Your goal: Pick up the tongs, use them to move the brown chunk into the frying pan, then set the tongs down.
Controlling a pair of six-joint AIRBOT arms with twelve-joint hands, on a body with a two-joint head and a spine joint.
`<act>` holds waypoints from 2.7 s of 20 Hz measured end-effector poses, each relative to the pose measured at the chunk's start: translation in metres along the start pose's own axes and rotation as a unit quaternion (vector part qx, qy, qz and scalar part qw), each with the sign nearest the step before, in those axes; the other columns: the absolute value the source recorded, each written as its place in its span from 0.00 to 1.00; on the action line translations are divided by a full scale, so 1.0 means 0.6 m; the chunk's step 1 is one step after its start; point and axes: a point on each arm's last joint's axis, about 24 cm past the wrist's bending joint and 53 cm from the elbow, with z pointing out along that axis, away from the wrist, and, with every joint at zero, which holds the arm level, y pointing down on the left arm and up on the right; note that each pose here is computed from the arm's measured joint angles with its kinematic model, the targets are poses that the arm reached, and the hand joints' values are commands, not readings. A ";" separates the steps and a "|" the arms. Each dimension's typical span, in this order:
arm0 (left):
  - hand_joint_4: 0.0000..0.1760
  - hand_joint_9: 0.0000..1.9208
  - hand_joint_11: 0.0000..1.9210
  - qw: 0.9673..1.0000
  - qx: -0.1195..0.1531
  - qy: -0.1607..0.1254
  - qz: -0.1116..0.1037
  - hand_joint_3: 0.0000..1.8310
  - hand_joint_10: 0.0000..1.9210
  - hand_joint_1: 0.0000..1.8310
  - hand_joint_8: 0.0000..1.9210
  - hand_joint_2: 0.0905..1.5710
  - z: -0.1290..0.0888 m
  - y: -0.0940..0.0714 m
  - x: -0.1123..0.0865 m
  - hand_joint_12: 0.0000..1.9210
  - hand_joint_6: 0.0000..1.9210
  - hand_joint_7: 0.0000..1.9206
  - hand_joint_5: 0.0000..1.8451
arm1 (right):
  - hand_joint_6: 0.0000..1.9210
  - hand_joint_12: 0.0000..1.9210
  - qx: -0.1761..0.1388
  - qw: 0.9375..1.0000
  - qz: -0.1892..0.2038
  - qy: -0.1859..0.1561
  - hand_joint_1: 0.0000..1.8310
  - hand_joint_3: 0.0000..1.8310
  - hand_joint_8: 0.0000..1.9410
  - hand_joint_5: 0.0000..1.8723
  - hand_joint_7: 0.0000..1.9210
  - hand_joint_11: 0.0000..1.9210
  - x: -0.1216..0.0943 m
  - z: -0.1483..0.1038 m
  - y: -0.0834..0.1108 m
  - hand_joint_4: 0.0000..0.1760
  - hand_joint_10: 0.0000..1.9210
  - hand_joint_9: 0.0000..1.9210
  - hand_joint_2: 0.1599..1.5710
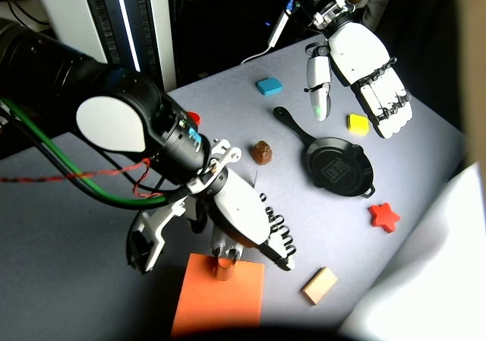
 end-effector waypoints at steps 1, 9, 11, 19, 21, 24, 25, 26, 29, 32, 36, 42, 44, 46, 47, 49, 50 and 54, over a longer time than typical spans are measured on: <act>0.00 0.05 0.00 1.000 0.000 0.000 0.000 0.00 0.00 0.00 0.00 0.82 0.000 0.000 0.000 0.15 0.00 0.05 0.01 | 0.00 0.00 0.000 1.000 0.000 0.001 0.56 0.00 0.00 0.00 0.00 0.00 0.003 0.001 -0.001 0.00 0.00 0.00 0.49; 0.00 0.06 0.00 1.000 -0.001 -0.003 -0.001 0.00 0.00 0.05 0.00 0.82 0.000 0.000 -0.003 0.18 0.00 0.06 0.03 | 0.01 0.00 0.002 1.000 0.001 0.001 0.57 0.01 0.01 0.03 0.02 0.01 0.003 0.001 -0.004 0.00 0.01 0.03 0.54; 0.00 0.05 0.00 1.000 -0.001 -0.003 -0.001 0.00 0.00 0.03 0.00 0.82 0.000 0.000 -0.003 0.18 0.00 0.05 0.02 | 0.00 0.18 0.002 1.000 0.001 0.001 0.56 0.00 0.00 0.05 0.05 0.00 0.003 0.001 -0.004 0.00 0.01 0.06 0.56; 0.00 0.06 0.00 1.000 -0.013 -0.011 -0.015 0.00 0.00 0.01 0.00 0.81 0.000 0.019 -0.014 0.20 0.00 0.06 0.03 | 0.04 0.60 0.003 1.000 0.008 0.001 0.58 0.01 0.02 0.21 0.23 0.00 0.002 0.001 -0.005 0.00 0.04 0.20 0.62; 0.00 0.07 0.00 1.000 -0.015 -0.017 -0.015 0.00 0.00 0.01 0.00 0.81 0.000 0.022 -0.021 0.21 0.00 0.06 0.03 | 0.06 0.68 0.003 1.000 0.009 0.001 0.58 0.01 0.03 0.26 0.28 0.00 0.002 0.001 -0.004 0.00 0.06 0.25 0.64; 0.00 0.07 0.00 1.000 -0.010 -0.021 -0.013 0.00 0.00 0.01 0.00 0.81 0.001 0.015 -0.028 0.23 0.00 0.07 0.04 | 0.07 0.77 0.003 1.000 0.014 0.000 0.57 0.02 0.02 0.34 0.36 0.01 -0.003 0.000 -0.005 0.00 0.09 0.32 0.68; 0.00 0.06 0.00 1.000 -0.011 -0.017 -0.015 0.00 0.00 0.00 0.00 0.82 0.000 0.015 -0.025 0.19 0.00 0.06 0.03 | 0.07 0.77 0.002 1.000 0.013 -0.001 0.57 0.02 0.02 0.36 0.38 0.03 -0.005 -0.001 -0.003 0.00 0.09 0.33 0.68; 0.00 0.06 0.00 1.000 -0.011 -0.011 -0.018 0.00 0.00 0.00 0.00 0.82 0.000 0.015 -0.020 0.20 0.00 0.06 0.02 | 0.08 0.76 0.003 1.000 0.014 -0.002 0.57 0.01 0.02 0.38 0.40 0.06 -0.007 -0.002 -0.003 0.00 0.10 0.35 0.68; 0.00 0.08 0.00 1.000 -0.009 -0.008 -0.017 0.00 0.00 0.02 0.00 0.82 -0.002 0.013 -0.016 0.24 0.00 0.08 0.03 | 0.09 0.76 -0.001 1.000 0.014 -0.007 0.57 0.01 0.03 0.42 0.45 0.11 -0.019 -0.006 0.005 0.00 0.13 0.38 0.69; 0.00 0.08 0.00 1.000 -0.011 -0.007 -0.017 0.00 0.00 0.01 0.00 0.81 -0.002 0.015 -0.015 0.23 0.00 0.08 0.04 | 0.09 0.77 -0.006 1.000 0.020 -0.010 0.58 0.01 0.04 0.42 0.47 0.13 -0.025 -0.009 0.013 0.00 0.14 0.39 0.70; 0.00 0.08 0.00 1.000 -0.014 -0.007 -0.016 0.00 0.00 0.00 0.00 0.81 0.001 0.019 -0.016 0.24 0.00 0.07 0.03 | 0.09 0.76 0.002 0.999 0.038 -0.004 0.57 0.01 0.03 0.43 0.48 0.15 -0.020 -0.016 0.000 0.00 0.15 0.39 0.70; 0.00 0.07 0.00 1.000 -0.014 -0.010 -0.016 0.00 0.00 0.00 0.00 0.81 0.002 0.019 -0.019 0.23 0.00 0.06 0.03 | 0.09 0.77 0.007 0.999 0.049 -0.018 0.57 0.01 0.02 0.43 0.48 0.14 -0.041 -0.048 -0.012 0.00 0.17 0.39 0.71; 0.00 0.07 0.00 1.000 -0.014 -0.011 -0.016 0.00 0.00 0.01 0.00 0.81 0.002 0.019 -0.020 0.25 0.00 0.07 0.04 | 0.08 0.77 0.000 0.998 0.056 -0.024 0.58 0.00 0.02 0.43 0.49 0.15 -0.050 -0.063 0.000 0.00 0.18 0.39 0.70; 0.00 0.07 0.00 1.000 -0.014 -0.011 -0.017 0.00 0.00 0.00 0.00 0.81 0.002 0.020 -0.020 0.24 0.00 0.07 0.03 | 0.08 0.77 -0.010 0.997 0.069 -0.034 0.58 0.00 0.02 0.43 0.49 0.15 -0.066 -0.080 0.017 0.00 0.18 0.39 0.70; 0.00 0.07 0.00 1.000 -0.015 -0.011 -0.018 0.00 0.00 0.00 0.00 0.81 0.002 0.020 -0.021 0.24 0.00 0.06 0.03 | 0.08 0.76 -0.016 0.996 0.074 -0.038 0.58 0.00 0.01 0.43 0.48 0.14 -0.073 -0.087 0.025 0.00 0.18 0.38 0.70; 0.00 0.06 0.00 1.000 -0.015 -0.014 -0.017 0.00 0.00 0.01 0.00 0.81 0.002 0.020 -0.022 0.19 0.00 0.06 0.02 | 0.08 0.78 -0.021 0.995 0.090 -0.040 0.58 0.00 0.01 0.42 0.47 0.12 -0.077 -0.098 0.034 0.00 0.21 0.36 0.70; 0.00 0.06 0.00 1.000 -0.016 -0.014 -0.018 0.00 0.00 0.01 0.00 0.82 0.002 0.020 -0.022 0.20 0.00 0.06 0.02 | 0.08 0.79 -0.019 0.994 0.100 -0.040 0.59 0.00 0.00 0.42 0.47 0.11 -0.076 -0.105 0.036 0.00 0.22 0.34 0.70; 0.00 0.07 0.00 1.000 -0.019 -0.018 -0.018 0.00 0.00 0.00 0.00 0.81 0.002 0.023 -0.025 0.24 0.00 0.07 0.03 | 0.09 0.77 0.023 0.983 0.169 -0.066 0.59 0.00 0.01 0.43 0.48 0.14 -0.083 -0.127 0.013 0.00 0.24 0.35 0.70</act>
